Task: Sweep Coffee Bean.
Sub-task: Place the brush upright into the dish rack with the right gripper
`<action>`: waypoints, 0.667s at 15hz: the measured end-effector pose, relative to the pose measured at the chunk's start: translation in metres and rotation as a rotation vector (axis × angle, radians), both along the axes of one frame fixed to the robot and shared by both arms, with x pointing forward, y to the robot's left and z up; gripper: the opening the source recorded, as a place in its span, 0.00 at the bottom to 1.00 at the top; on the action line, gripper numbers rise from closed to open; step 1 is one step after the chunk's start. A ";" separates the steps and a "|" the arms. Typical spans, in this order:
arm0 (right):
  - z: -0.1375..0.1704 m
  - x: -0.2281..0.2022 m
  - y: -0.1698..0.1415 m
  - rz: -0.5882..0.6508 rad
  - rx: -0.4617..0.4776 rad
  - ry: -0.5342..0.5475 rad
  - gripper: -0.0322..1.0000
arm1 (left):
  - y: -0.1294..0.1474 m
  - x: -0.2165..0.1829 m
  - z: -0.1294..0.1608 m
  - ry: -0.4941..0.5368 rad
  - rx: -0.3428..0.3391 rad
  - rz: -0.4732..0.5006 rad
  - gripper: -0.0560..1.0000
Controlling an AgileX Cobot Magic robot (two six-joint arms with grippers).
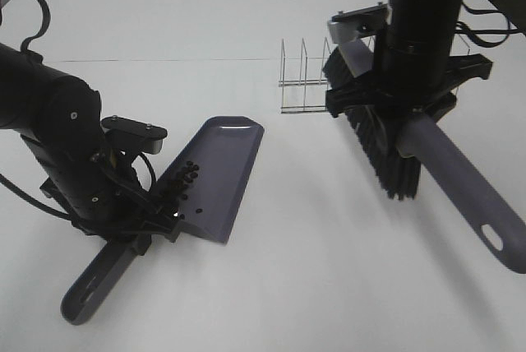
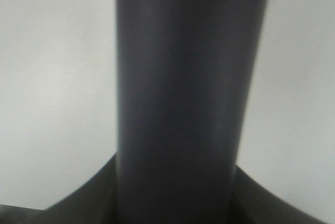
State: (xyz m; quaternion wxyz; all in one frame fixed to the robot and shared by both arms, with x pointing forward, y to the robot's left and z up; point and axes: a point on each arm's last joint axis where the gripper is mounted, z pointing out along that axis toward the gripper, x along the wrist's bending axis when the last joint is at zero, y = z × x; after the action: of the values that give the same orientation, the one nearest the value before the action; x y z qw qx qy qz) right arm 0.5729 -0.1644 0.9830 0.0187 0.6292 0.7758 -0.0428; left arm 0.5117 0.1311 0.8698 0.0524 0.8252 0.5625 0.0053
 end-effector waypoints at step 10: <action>-0.052 0.036 -0.108 -0.164 0.053 0.161 0.31 | -0.004 -0.002 0.000 0.032 -0.049 0.076 0.35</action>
State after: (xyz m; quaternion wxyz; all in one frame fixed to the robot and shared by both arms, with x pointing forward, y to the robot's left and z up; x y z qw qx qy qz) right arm 0.6085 -0.2728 0.9311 -0.0639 0.6853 0.7216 -0.0741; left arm 0.5094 0.1271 0.8700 0.0633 0.8017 0.5941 -0.0199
